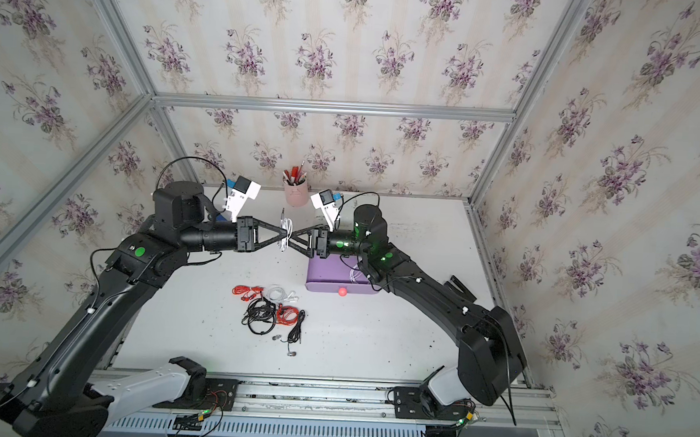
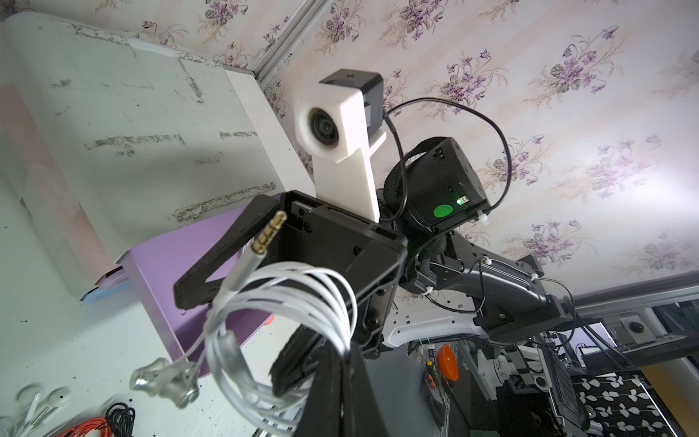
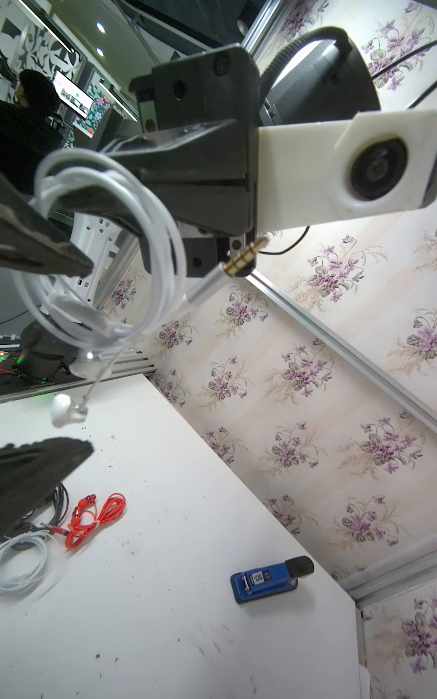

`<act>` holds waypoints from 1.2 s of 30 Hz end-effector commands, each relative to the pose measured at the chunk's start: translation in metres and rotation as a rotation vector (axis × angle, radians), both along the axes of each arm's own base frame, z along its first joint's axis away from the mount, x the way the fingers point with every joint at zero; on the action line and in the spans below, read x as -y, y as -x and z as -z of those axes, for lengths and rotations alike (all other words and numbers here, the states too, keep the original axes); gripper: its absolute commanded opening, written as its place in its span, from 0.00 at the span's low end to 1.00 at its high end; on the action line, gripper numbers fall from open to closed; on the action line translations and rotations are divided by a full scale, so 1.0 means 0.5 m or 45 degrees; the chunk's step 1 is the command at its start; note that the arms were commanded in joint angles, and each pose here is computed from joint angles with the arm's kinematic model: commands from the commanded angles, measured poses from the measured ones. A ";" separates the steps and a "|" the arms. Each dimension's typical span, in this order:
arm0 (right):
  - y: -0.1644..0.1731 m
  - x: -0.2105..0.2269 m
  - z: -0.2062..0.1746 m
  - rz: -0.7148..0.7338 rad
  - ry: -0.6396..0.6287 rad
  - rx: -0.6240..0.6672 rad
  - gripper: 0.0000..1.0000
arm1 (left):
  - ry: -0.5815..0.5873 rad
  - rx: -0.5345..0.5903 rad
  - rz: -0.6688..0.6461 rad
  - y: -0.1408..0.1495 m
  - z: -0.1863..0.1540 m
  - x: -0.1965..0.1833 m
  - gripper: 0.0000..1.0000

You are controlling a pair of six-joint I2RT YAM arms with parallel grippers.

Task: Place the wired earphones into the drawer by color
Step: Pick up the wired earphones from the center of the board.

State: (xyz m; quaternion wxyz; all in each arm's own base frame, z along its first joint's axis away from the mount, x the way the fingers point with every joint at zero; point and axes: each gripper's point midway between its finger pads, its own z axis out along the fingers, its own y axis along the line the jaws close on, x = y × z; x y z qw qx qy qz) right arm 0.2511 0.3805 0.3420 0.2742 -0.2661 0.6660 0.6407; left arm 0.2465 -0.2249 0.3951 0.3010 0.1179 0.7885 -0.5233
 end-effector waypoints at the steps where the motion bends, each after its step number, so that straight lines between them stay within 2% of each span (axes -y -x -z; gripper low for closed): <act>1: 0.008 -0.001 -0.026 -0.021 -0.047 0.045 0.70 | 0.005 0.058 0.005 -0.007 -0.010 0.002 0.05; 7: 0.008 -0.011 -0.021 -0.035 -0.044 0.034 0.65 | 0.028 0.045 0.013 -0.013 -0.009 0.008 0.05; 14: -0.002 -0.025 -0.013 -0.044 -0.040 0.021 0.53 | 0.048 0.049 0.023 -0.009 -0.020 0.010 0.05; 19: -0.010 -0.030 -0.015 -0.039 -0.037 0.031 0.42 | 0.052 0.046 0.026 -0.005 -0.020 0.009 0.05; 25: -0.017 -0.035 -0.017 -0.031 -0.040 0.025 0.20 | 0.054 0.036 0.027 -0.004 -0.014 0.009 0.05; 33: -0.020 -0.033 -0.016 -0.013 -0.026 0.033 0.03 | 0.060 0.028 0.030 -0.004 -0.008 0.010 0.06; 36: -0.020 -0.033 -0.016 -0.011 -0.024 0.032 0.00 | 0.058 0.026 0.027 -0.004 -0.005 0.010 0.07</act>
